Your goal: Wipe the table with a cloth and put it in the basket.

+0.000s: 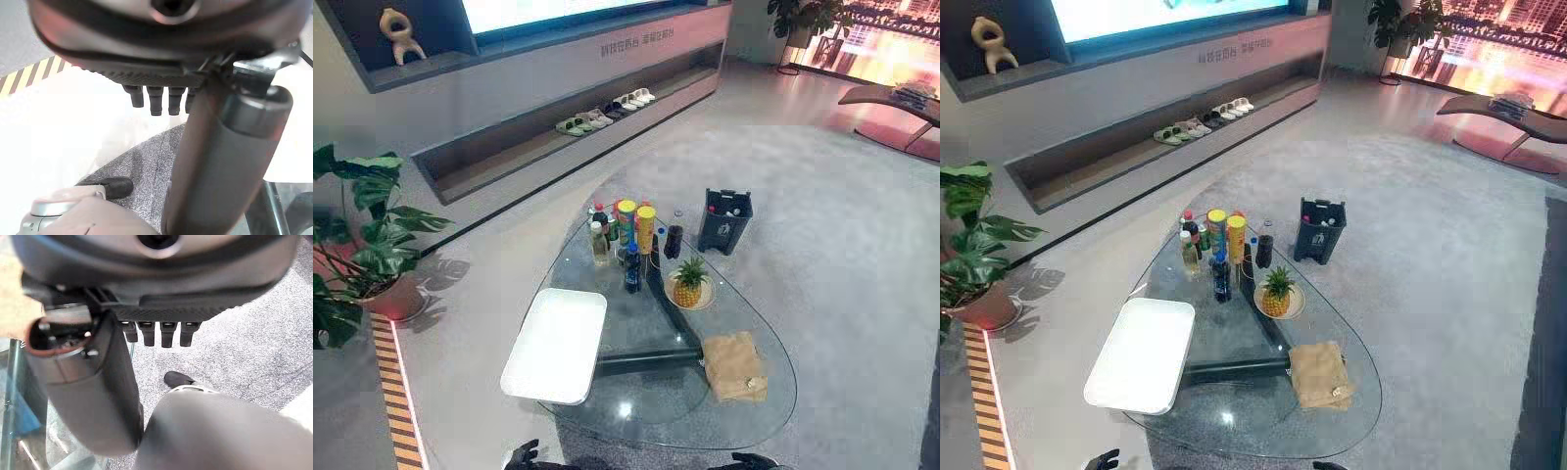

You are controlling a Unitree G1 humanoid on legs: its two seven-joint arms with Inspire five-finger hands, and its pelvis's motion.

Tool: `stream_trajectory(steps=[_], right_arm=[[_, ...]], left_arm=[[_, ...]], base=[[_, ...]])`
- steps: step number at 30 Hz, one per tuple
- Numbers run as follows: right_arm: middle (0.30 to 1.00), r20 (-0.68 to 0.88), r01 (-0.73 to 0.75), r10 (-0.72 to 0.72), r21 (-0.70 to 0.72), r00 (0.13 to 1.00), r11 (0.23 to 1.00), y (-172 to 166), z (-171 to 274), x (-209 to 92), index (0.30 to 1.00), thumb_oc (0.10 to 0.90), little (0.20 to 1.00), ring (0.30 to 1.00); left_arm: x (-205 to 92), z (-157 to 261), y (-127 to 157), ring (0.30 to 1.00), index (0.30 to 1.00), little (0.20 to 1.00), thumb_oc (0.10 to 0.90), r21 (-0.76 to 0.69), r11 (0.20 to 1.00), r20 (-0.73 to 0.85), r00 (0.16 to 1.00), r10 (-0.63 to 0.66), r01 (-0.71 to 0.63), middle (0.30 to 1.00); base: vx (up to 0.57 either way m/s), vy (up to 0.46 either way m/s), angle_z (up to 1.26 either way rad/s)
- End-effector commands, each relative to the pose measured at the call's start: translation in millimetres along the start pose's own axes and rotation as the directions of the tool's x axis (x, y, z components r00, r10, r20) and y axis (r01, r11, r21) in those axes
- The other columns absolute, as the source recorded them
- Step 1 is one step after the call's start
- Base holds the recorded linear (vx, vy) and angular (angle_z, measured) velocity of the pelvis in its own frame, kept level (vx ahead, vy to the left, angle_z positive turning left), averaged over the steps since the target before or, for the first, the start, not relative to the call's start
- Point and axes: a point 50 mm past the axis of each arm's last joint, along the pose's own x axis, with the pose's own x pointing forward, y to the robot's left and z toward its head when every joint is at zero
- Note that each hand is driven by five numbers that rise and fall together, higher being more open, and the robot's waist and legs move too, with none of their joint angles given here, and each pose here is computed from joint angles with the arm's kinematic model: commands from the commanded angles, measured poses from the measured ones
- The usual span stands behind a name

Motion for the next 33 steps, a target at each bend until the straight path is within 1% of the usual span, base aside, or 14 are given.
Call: stream_trajectory(steps=[1,12,14,18,21,24,27,29,33], right_arm=[[0.9,-0.081,0.025,-0.032,-0.092,0.996,0.995,-13,-14,-1,0.9,0.8,0.9,0.9],[0.9,-0.081,0.025,-0.036,-0.132,0.996,0.991,-14,-12,-1,0.9,0.8,0.9,0.9],[0.9,-0.084,0.028,-0.038,-0.116,0.996,0.993,-14,-13,-1,0.9,0.8,0.9,0.9],[0.9,-0.087,0.001,-0.003,-0.023,0.996,1.0,-12,-13,-1,0.9,0.8,0.9,0.9],[0.9,-0.06,0.012,-0.015,-0.049,0.998,0.999,-13,-10,-1,0.9,0.8,0.9,0.9],[0.9,0.023,0.045,-0.042,-0.121,0.999,0.992,-15,-2,-1,0.9,0.8,0.9,0.9],[0.9,0.12,0.059,-0.038,-0.175,0.992,0.983,-13,15,-2,0.9,0.8,0.9,0.9],[0.9,0.226,0.067,-0.014,-0.226,0.974,0.972,-9,34,-4,0.9,0.8,0.9,0.9],[0.9,0.412,0.104,0.014,-0.263,0.911,0.959,-4,71,-14,0.9,0.8,0.9,0.9]], left_arm=[[5,21,-3,0.9,0.9,0.9,0.8,-0.002,1.0,0.05,0.999,0.002,-0.002,0.9],[4,20,0,0.9,0.9,0.9,0.8,-0.032,0.999,0.055,0.998,0.018,-0.016,0.9],[5,21,0,0.9,0.9,0.9,0.8,-0.03,0.999,0.056,0.998,0.018,-0.016,0.9],[5,25,-1,0.9,0.9,0.9,0.8,-0.013,1.0,0.07,0.997,0.015,-0.014,0.9],[5,30,-3,0.9,0.9,0.9,0.8,0.012,1.0,0.1,0.995,0.003,-0.004,0.9],[5,31,-2,0.9,0.9,0.9,0.8,0.009,1.0,0.103,0.995,0.004,-0.005,0.9],[5,30,-3,0.9,0.9,0.9,0.8,0.019,1.0,0.096,0.995,0.0,-0.002,0.9],[5,28,-2,0.9,0.9,0.9,0.8,0.036,0.999,0.089,0.996,-0.004,0.0,0.9],[5,29,0,0.9,0.9,0.9,0.8,0.054,0.999,0.101,0.995,0.001,-0.006,0.9]], base=[[-0.03,0.128,-0.16],[0.0,-0.029,0.01],[-0.01,-0.024,0.03],[-0.01,0.007,0.08],[0.01,0.039,0.1],[0.06,0.058,0.02],[0.04,0.035,0.02],[0.03,0.011,0.01],[0.0,0.0,0.0]])
